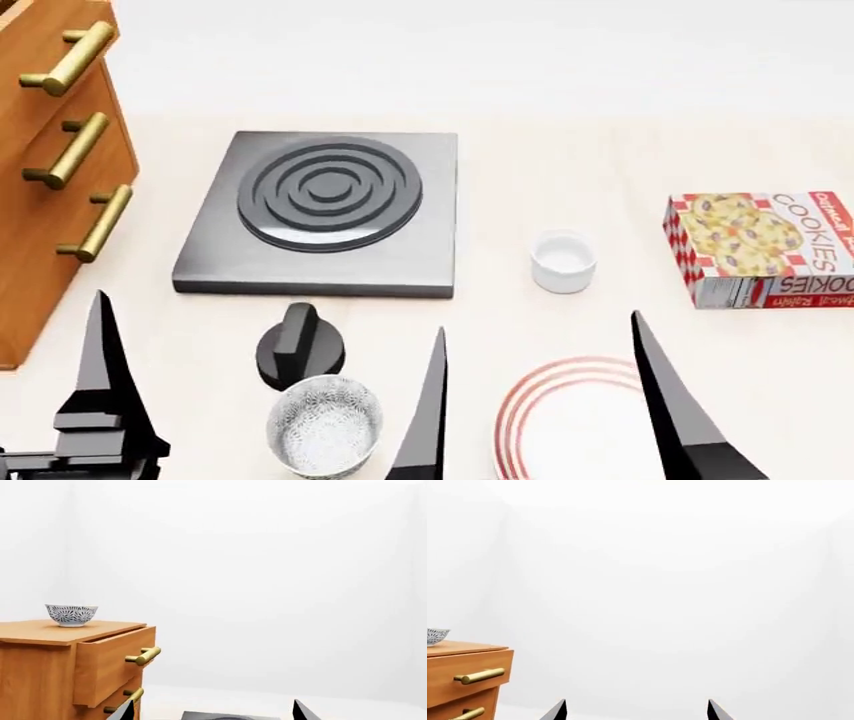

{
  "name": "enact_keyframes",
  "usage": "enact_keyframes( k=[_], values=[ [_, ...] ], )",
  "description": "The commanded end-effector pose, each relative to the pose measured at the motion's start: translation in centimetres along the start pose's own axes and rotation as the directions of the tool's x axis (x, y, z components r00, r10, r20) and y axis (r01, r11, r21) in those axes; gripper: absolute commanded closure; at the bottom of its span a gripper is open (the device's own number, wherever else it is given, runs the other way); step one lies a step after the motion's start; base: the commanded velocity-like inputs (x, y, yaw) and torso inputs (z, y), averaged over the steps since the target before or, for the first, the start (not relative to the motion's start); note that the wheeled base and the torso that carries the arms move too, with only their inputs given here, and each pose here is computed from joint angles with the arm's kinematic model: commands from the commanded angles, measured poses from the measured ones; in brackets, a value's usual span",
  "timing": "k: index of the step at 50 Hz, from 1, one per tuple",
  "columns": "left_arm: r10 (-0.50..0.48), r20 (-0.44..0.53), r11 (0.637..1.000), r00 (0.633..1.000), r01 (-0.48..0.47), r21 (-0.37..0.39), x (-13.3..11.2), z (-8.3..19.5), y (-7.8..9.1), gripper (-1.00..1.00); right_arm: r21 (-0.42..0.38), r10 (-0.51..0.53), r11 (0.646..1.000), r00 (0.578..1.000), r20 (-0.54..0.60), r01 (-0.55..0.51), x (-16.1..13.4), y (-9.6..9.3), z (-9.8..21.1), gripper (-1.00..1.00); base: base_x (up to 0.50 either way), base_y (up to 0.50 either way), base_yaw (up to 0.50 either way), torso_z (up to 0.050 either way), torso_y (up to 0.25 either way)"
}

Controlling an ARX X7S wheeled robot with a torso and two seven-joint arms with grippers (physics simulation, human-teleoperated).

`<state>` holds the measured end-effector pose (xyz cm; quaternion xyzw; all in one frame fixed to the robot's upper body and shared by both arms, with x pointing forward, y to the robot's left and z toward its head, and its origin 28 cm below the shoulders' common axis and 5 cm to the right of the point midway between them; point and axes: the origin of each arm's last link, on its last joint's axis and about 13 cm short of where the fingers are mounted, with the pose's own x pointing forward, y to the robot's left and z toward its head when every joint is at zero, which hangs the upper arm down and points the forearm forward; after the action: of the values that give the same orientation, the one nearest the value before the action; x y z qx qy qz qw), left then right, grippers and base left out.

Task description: Pick the akita bowl on the wooden cabinet and place it on the plate.

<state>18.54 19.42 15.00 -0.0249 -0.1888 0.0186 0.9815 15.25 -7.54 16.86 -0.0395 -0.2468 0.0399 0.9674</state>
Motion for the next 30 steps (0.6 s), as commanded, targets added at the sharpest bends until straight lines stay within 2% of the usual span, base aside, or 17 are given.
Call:
enact_keyframes(
  k=[1, 30],
  values=[
    [-0.001, 0.000, 1.000, 1.000, 0.001, 0.006, -0.04, 0.01, 0.05, -1.00, -0.024, -0.030, 0.999, 0.999, 0.015, 0.030, -0.02, -0.08, 0.07, -1.00, 0.00, 0.50, 0.00, 0.000, 0.000],
    [0.001, -0.002, 1.000, 1.000, -0.001, 0.009, -0.01, -0.02, 0.09, -1.00, -0.026, -0.025, 0.999, 1.000, 0.017, 0.025, -0.12, -0.04, 0.14, -1.00, 0.00, 0.50, 0.00, 0.000, 0.000]
  ],
)
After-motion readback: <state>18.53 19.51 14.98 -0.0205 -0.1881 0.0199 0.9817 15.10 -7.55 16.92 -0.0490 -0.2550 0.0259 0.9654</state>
